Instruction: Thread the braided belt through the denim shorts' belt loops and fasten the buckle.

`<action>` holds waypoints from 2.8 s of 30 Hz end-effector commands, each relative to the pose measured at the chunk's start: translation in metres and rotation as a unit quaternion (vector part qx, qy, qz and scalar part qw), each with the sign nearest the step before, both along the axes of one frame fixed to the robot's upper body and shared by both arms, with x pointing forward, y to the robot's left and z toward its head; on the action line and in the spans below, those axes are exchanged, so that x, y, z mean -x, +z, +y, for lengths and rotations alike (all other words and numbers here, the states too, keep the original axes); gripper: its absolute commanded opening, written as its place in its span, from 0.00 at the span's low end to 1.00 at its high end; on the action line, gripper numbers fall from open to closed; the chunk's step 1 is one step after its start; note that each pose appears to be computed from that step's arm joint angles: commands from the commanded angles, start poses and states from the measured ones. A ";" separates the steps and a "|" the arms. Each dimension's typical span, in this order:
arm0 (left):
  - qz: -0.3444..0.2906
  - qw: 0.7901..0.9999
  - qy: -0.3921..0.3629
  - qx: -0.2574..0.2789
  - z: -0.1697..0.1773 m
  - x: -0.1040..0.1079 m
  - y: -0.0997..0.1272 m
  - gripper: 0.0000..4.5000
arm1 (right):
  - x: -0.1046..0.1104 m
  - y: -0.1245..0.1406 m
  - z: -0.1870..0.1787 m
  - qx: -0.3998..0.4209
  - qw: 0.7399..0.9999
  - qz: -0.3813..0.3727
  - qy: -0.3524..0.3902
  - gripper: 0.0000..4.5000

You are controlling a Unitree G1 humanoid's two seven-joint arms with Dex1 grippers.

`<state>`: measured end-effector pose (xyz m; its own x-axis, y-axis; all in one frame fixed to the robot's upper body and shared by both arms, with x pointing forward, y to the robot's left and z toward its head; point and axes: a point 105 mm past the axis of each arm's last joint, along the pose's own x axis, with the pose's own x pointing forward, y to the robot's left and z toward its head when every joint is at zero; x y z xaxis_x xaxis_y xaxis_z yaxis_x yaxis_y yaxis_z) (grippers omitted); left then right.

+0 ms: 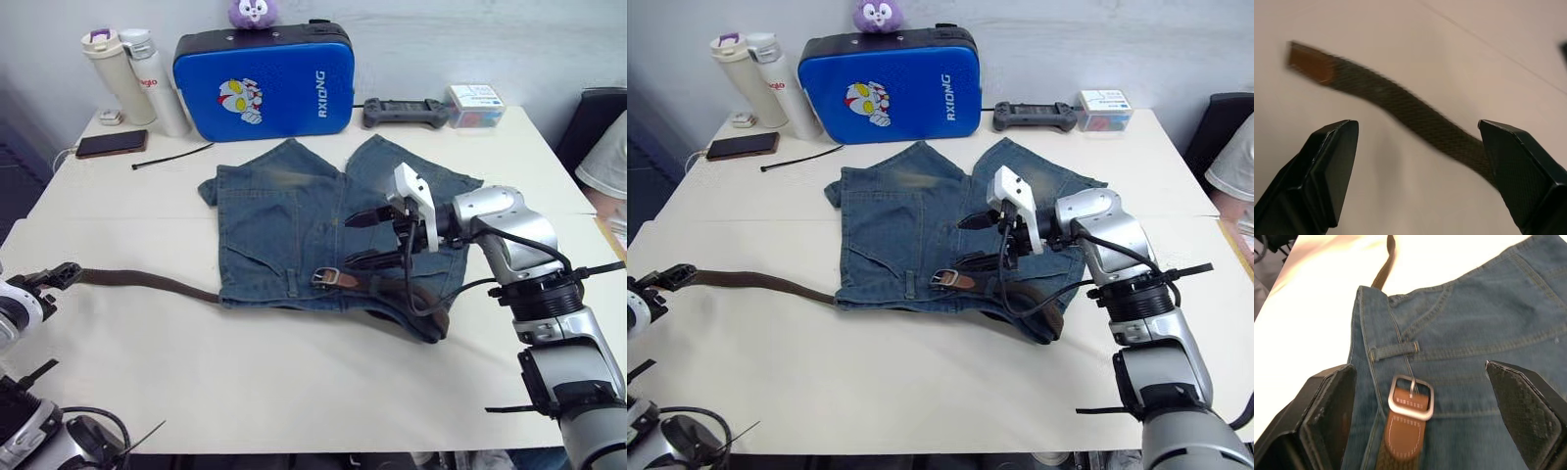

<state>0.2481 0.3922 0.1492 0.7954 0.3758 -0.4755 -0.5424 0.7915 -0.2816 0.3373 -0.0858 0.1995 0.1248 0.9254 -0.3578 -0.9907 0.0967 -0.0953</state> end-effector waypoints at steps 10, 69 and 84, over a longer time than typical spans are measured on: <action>0.008 0.992 0.123 -0.022 0.021 -0.044 0.017 0.95 | 0.014 0.015 -0.011 0.018 0.998 -0.042 -0.031 1.00; -0.148 0.478 -0.760 -0.415 -0.271 -0.092 0.059 0.00 | 0.030 0.026 0.030 0.106 0.930 -0.352 -0.020 1.00; -0.136 0.451 -0.767 -0.435 -0.278 -0.093 0.056 0.00 | 0.010 0.046 0.023 0.155 0.917 -0.369 0.004 1.00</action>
